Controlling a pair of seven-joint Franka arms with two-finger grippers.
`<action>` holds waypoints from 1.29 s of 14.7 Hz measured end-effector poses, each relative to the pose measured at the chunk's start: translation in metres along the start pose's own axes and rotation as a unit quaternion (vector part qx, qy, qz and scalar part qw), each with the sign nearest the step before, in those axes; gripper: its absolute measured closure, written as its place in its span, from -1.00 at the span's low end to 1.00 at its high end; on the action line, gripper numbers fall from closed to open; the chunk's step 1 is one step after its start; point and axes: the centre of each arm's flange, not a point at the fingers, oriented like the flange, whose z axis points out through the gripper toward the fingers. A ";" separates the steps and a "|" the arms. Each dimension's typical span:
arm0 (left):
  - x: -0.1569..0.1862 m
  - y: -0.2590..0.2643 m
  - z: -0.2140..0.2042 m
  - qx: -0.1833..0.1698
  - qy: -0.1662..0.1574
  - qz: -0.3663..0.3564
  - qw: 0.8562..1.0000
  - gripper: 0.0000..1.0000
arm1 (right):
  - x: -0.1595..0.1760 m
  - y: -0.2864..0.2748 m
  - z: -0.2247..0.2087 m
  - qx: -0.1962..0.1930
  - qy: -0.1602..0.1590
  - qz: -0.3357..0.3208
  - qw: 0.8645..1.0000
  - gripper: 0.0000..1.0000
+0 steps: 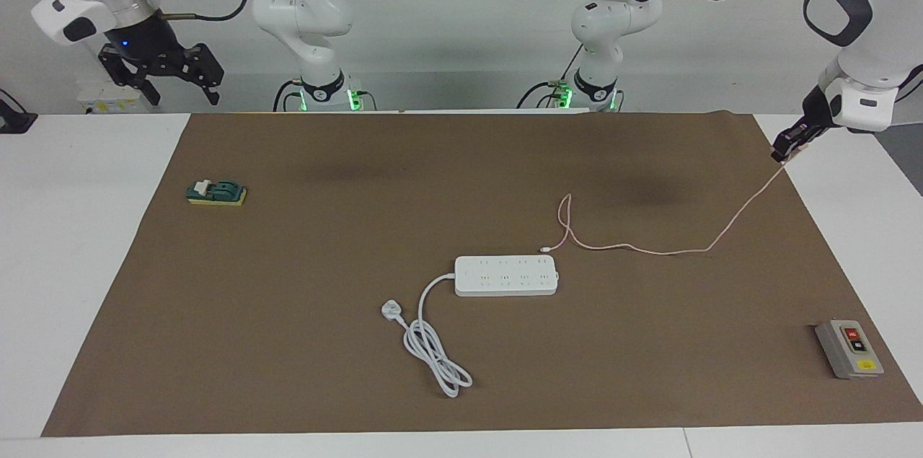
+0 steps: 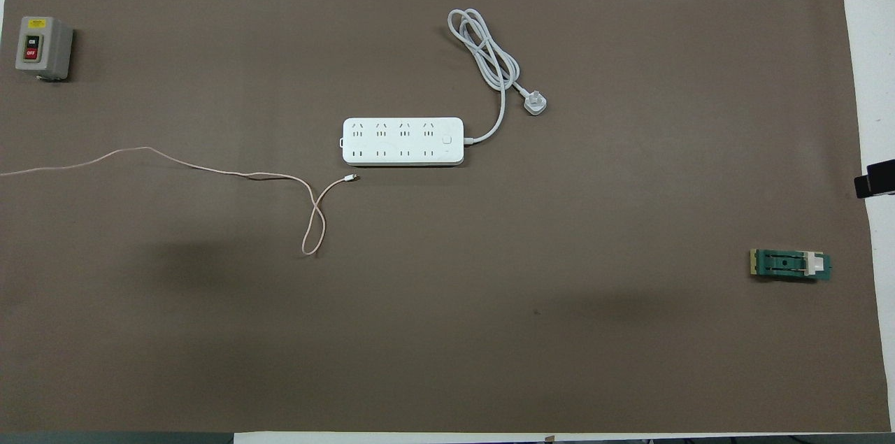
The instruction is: Plug charger into power strip
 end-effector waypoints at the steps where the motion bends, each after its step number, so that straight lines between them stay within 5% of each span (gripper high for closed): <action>1: -0.009 0.023 0.001 0.001 -0.001 -0.046 0.999 0.35 | 0.000 0.000 0.000 0.000 0.000 0.000 1.000 -1.00; 5: -0.042 0.104 -0.003 -0.033 0.018 -0.240 0.970 0.35 | 0.000 0.000 0.000 0.000 0.000 0.000 1.000 -1.00; 10: -0.070 0.175 -0.008 -0.105 0.036 -0.453 0.885 0.35 | 0.000 0.000 0.000 0.000 0.000 0.000 1.000 -1.00; 12: -0.083 0.210 0.005 -0.115 0.028 -0.488 0.865 0.35 | 0.000 0.000 0.000 0.000 0.000 0.000 1.000 -1.00; 19: -0.101 0.302 0.059 -0.088 0.002 -0.491 0.867 0.35 | 0.000 0.000 0.000 0.000 0.000 0.000 1.000 -1.00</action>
